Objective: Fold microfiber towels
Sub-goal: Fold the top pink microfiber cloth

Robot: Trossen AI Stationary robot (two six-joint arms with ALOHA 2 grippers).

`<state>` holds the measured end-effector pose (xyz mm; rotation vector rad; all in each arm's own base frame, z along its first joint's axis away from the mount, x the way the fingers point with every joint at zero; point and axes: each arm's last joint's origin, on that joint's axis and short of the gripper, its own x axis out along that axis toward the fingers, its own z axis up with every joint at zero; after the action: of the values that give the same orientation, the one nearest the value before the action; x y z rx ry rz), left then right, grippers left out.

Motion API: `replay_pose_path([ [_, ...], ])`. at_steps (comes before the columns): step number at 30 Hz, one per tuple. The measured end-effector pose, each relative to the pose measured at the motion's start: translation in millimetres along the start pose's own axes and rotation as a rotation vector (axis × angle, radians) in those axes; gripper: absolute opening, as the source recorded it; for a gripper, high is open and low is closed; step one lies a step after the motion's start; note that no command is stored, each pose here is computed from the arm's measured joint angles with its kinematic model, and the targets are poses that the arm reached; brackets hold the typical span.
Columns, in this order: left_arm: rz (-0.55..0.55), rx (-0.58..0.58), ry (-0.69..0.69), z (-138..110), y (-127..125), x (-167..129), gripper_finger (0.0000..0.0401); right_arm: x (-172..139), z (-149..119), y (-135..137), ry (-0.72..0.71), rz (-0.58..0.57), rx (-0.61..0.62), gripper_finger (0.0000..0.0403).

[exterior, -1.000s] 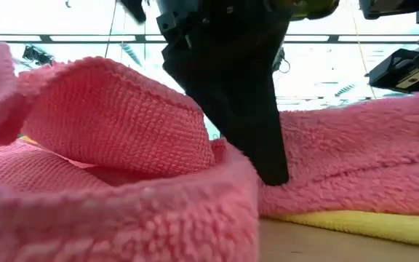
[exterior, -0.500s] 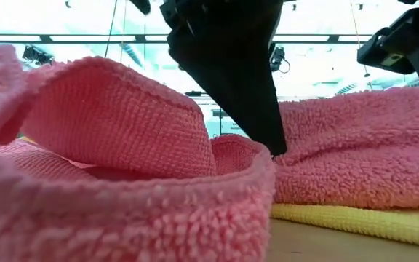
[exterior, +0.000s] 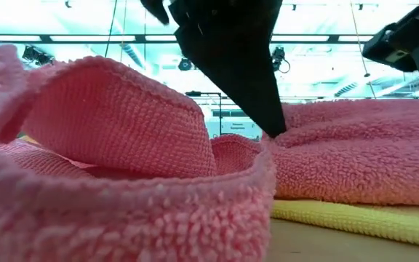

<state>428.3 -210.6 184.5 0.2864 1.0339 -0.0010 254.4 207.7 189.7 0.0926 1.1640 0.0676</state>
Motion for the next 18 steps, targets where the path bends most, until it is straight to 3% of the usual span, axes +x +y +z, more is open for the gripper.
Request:
replay_pose_path([
  [7,-0.003,-0.014,-0.043,-13.9,-0.4,21.5,0.0137,5.0,-22.2,-7.7,-0.142,0.07,0.049,0.0157],
  [11,-0.031,-0.026,-0.106,-12.2,4.1,17.8,0.0134,5.4,-30.0,-6.3,-0.191,0.048,0.049,0.0157],
  [18,-0.05,-0.017,-0.084,-14.0,12.2,23.6,0.0141,4.8,-29.9,-5.5,-0.211,0.035,0.063,0.0157],
])
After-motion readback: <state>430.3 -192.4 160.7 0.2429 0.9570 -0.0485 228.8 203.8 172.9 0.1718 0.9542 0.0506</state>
